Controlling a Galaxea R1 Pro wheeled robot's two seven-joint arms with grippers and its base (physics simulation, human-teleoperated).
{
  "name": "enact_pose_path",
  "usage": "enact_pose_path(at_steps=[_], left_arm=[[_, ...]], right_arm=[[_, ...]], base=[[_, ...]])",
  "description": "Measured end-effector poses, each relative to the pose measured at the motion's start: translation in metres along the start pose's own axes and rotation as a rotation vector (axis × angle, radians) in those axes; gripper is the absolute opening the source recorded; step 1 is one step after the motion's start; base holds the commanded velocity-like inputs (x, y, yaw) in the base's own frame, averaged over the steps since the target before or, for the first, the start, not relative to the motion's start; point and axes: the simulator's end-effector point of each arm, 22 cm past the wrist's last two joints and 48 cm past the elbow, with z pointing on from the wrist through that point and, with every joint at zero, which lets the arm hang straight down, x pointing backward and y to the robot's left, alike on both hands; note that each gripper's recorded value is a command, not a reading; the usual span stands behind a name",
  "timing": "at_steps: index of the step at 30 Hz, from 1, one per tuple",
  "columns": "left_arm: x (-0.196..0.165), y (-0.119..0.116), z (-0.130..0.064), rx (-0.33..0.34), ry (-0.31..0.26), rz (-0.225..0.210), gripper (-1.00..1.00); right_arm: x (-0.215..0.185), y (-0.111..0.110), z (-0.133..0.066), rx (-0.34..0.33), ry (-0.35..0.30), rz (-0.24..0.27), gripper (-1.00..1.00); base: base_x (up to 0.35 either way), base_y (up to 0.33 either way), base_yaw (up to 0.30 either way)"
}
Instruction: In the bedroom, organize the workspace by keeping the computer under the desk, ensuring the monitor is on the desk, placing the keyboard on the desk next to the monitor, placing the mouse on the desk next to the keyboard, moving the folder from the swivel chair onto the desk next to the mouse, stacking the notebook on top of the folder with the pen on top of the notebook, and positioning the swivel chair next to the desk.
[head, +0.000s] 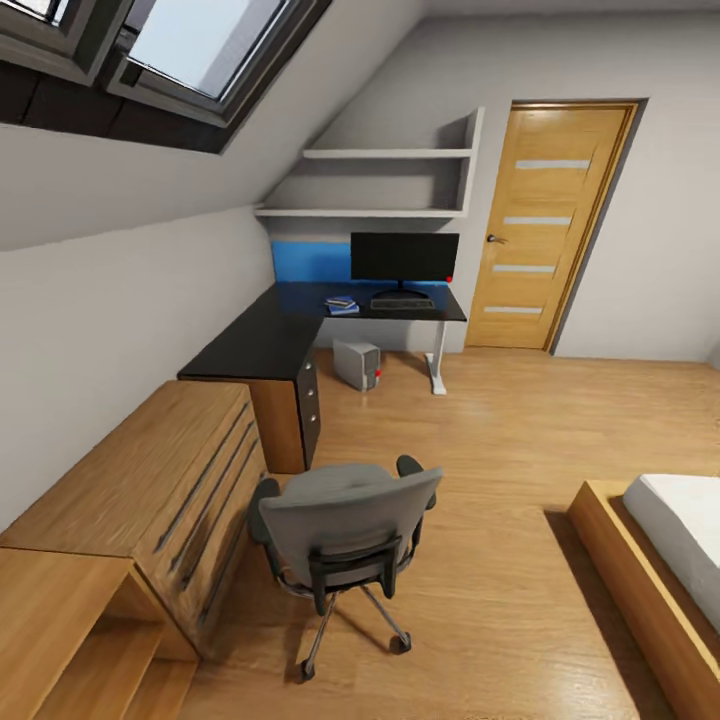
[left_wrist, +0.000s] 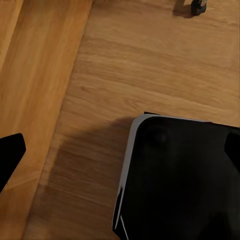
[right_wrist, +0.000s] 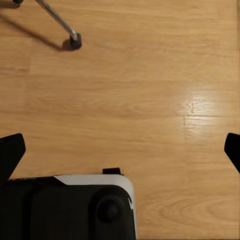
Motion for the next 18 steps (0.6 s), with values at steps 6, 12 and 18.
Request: enact_pose_path(at_steps=[6,12,18], left_arm=[[0.0021,0.0003,-0.0009,-0.001,0.007,0.001,1.0],[0.0034,0.0004,-0.0014,-0.002,0.011,0.002,1.0],[0.0037,0.0009,-0.0015,-0.003,0.012,0.002,1.0]], right_arm=[[0.0022,-0.0001,-0.0005,0.0,0.006,-0.001,1.0],[0.0036,-0.0002,-0.0009,0.0,0.01,-0.001,1.0],[0.0035,0.0002,-0.0009,0.0,0.009,-0.001,1.0]], base=[[0.0,0.02,-0.219],[0.0,0.005,-0.233],[0.0,0.001,-0.237]])
